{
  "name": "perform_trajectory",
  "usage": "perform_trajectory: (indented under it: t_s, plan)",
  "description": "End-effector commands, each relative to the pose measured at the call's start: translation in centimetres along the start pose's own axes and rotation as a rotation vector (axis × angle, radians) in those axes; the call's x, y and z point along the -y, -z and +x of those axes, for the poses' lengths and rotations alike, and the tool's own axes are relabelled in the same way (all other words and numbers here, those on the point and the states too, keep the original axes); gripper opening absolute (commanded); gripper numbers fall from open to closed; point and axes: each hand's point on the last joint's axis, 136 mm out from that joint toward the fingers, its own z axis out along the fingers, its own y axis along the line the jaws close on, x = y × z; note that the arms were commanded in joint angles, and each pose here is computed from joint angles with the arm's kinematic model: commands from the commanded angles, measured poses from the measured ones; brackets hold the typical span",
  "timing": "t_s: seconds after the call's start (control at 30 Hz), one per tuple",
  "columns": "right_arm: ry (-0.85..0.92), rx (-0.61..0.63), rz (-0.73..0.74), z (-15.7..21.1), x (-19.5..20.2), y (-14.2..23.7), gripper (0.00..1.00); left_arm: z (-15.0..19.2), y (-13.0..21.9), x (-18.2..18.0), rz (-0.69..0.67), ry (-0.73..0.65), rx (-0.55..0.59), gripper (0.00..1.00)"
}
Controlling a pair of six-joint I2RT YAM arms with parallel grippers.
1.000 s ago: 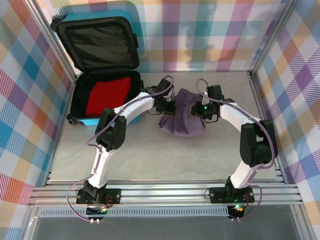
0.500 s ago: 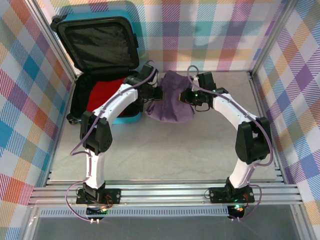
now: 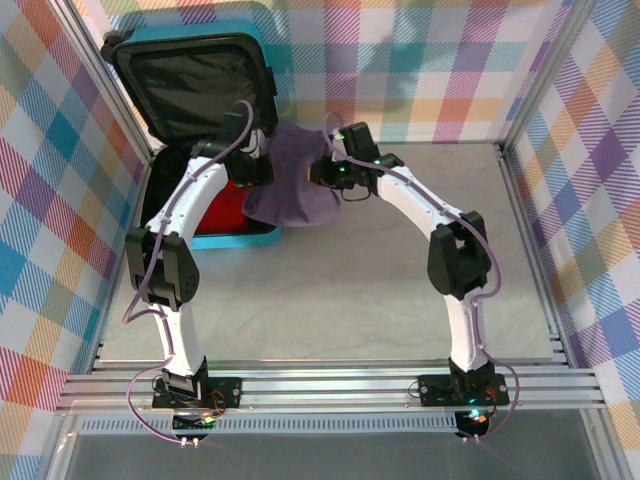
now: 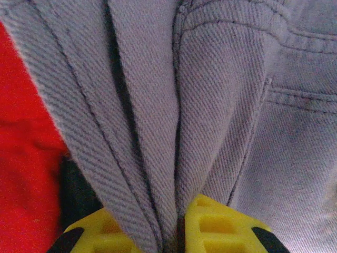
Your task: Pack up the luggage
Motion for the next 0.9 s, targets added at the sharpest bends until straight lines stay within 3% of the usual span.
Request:
perform_trajectory:
  t_s: [0.0, 0.47, 0.87]
  plan:
    - [0.034, 0.047, -0.059, -2.0, -3.9, -0.7, 0.00, -1.8, 2.8, -1.9, -0.011, -0.007, 0.069, 0.00]
    - [0.001, 0.096, -0.267, -3.5, -9.9, -7.8, 0.00, -5.0, 3.4, -10.8, -0.037, 0.130, 0.105, 0.00]
    - [-0.064, 0.121, -0.390, -1.0, -12.7, -12.7, 0.00, -4.7, 3.1, -17.8, -0.062, 0.249, 0.093, 0.00]
